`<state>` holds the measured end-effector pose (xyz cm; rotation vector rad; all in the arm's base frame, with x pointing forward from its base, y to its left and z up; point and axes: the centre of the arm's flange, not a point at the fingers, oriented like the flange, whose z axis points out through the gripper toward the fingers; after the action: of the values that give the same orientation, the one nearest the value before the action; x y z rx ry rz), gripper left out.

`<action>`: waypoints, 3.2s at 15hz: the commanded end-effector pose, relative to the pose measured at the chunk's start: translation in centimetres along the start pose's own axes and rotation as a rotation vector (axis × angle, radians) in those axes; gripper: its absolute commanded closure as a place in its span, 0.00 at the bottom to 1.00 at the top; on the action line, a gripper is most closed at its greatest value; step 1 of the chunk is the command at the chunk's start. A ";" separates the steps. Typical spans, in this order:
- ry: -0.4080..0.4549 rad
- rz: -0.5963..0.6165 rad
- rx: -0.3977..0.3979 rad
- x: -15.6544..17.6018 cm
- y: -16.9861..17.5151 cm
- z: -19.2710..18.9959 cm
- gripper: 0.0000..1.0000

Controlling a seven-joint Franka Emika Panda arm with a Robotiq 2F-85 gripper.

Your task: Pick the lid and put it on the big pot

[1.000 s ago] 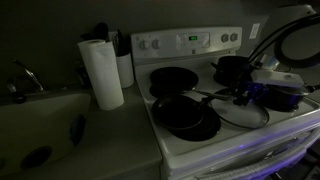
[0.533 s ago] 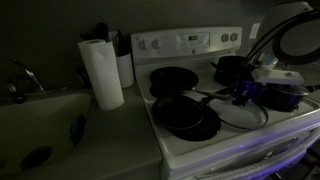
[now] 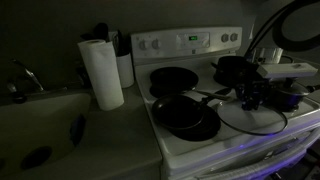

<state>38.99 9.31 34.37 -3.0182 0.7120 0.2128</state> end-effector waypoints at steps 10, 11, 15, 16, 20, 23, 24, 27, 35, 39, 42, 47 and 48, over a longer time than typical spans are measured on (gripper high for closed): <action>-0.108 0.030 -0.126 -2.5 -1.0 -5.4 0.86; -0.108 0.038 -0.143 -2.6 -1.0 -5.6 0.86; -0.056 0.071 -0.212 -2.5 -0.9 -6.5 0.86; -0.030 0.080 -0.236 -2.4 -0.9 -6.6 0.86; 0.059 0.093 -0.303 -2.0 -0.9 -7.1 0.86; 0.088 0.075 -0.294 -1.4 -0.7 -8.0 0.86; 0.099 0.072 -0.287 -1.1 -0.6 -8.4 0.86; 0.127 0.065 -0.256 -0.3 -0.4 -10.0 0.86; 0.145 -0.010 -0.143 2.2 -0.2 -15.7 0.86; 0.114 -0.084 -0.055 3.9 0.5 -18.3 0.86; 0.096 -0.112 0.013 5.4 1.4 -19.9 0.86; 0.100 -0.115 0.049 5.5 2.1 -19.4 0.61; 0.098 -0.120 0.059 5.7 2.1 -19.6 0.61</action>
<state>45.60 3.69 52.98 -3.0191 0.5307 0.0392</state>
